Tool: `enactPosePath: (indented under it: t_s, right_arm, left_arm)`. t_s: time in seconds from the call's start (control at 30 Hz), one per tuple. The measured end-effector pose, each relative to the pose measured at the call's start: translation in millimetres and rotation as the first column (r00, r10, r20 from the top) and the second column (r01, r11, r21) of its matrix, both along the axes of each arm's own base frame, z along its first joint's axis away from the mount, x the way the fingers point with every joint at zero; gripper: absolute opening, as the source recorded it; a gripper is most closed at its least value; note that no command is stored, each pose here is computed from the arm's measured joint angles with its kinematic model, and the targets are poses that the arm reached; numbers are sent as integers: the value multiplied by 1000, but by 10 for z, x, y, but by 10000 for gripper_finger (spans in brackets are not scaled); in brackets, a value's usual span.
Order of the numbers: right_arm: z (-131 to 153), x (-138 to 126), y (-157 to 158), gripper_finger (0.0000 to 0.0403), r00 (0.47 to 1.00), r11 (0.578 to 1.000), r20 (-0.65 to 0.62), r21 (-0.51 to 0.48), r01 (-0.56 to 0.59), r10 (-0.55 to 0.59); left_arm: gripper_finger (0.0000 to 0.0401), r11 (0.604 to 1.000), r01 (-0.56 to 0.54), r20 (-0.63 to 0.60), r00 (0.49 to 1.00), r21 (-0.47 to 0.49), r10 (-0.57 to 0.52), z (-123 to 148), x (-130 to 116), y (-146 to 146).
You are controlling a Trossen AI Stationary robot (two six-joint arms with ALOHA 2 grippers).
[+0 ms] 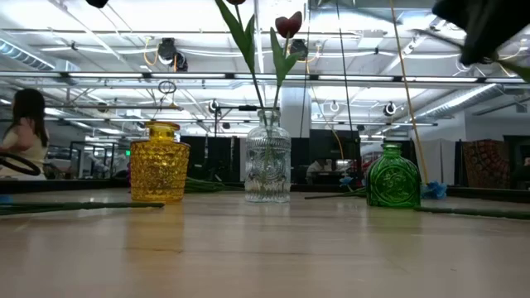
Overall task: Sort flowers into vase by color
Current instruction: Put the red tulip into the transparent vase
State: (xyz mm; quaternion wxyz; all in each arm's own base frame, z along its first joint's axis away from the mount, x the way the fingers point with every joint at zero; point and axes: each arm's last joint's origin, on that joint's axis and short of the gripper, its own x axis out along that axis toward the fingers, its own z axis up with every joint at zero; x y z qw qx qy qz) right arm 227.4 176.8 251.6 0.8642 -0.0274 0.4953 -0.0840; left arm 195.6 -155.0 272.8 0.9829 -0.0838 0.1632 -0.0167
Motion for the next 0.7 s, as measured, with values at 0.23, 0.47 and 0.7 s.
enactPosePath:
  t_s: [0.23, 0.47, 0.7]
  right_arm:
    - [506, -118, -126, 0, 946, 1000, 322, -23, -16, 23]
    - [886, -195, -241, 0, 851, 996, 518, -74, -56, 86]
    - [866, -150, -358, 0, 874, 969, 452, -238, -72, 176]
  left_arm:
    - [207, 999, -20, 15, 1000, 25, 20, 8, 4, 6]
    - [207, 999, 6, 124, 992, 52, -13, 128, 35, -20]
    - [207, 995, 14, 241, 970, 99, -37, 261, 62, -26]
